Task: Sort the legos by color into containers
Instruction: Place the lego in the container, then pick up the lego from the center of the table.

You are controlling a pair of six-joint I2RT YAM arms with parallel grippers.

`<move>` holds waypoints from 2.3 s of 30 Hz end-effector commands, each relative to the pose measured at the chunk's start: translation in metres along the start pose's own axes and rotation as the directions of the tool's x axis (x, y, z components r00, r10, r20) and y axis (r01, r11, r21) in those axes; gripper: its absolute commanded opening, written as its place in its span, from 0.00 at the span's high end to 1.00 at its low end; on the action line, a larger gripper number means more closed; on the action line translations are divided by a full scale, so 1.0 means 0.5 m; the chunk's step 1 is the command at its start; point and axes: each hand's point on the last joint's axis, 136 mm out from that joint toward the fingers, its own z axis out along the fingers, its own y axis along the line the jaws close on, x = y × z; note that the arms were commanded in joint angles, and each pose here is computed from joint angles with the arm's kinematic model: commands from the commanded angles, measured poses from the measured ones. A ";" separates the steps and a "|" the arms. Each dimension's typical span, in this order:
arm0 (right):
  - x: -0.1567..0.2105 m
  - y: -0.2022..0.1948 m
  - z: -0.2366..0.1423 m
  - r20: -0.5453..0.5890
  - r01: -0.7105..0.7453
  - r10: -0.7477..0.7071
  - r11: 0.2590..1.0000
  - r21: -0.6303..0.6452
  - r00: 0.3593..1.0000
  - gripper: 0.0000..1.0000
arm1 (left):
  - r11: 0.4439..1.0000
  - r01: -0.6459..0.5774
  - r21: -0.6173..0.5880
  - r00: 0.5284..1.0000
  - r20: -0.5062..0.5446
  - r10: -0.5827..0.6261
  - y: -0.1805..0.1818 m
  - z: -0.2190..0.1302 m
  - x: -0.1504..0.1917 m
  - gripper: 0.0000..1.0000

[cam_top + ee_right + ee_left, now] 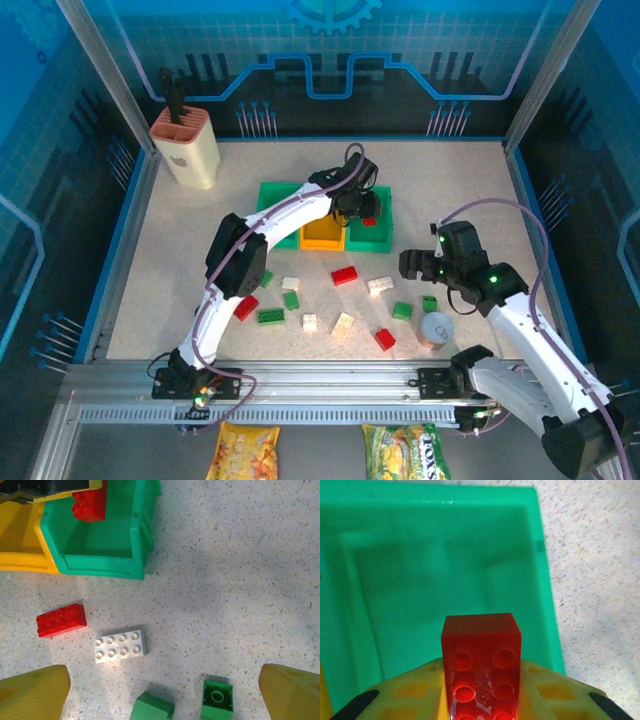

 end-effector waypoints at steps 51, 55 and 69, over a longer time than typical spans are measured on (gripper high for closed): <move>0.082 0.130 0.167 -0.327 0.112 -0.119 0.993 -0.039 0.938 0.12 | 0.995 0.098 -0.029 0.986 0.135 -0.093 0.150 -0.248 0.023 0.55; 0.097 0.138 0.199 -0.365 0.131 -0.124 0.991 -0.005 0.923 0.13 | 0.991 0.128 -0.040 0.982 0.147 -0.121 0.187 -0.270 0.034 0.54; 0.165 0.120 0.284 -0.473 0.134 -0.069 0.985 0.105 0.878 0.17 | 0.982 0.182 -0.056 0.970 0.172 -0.170 0.240 -0.302 0.055 0.54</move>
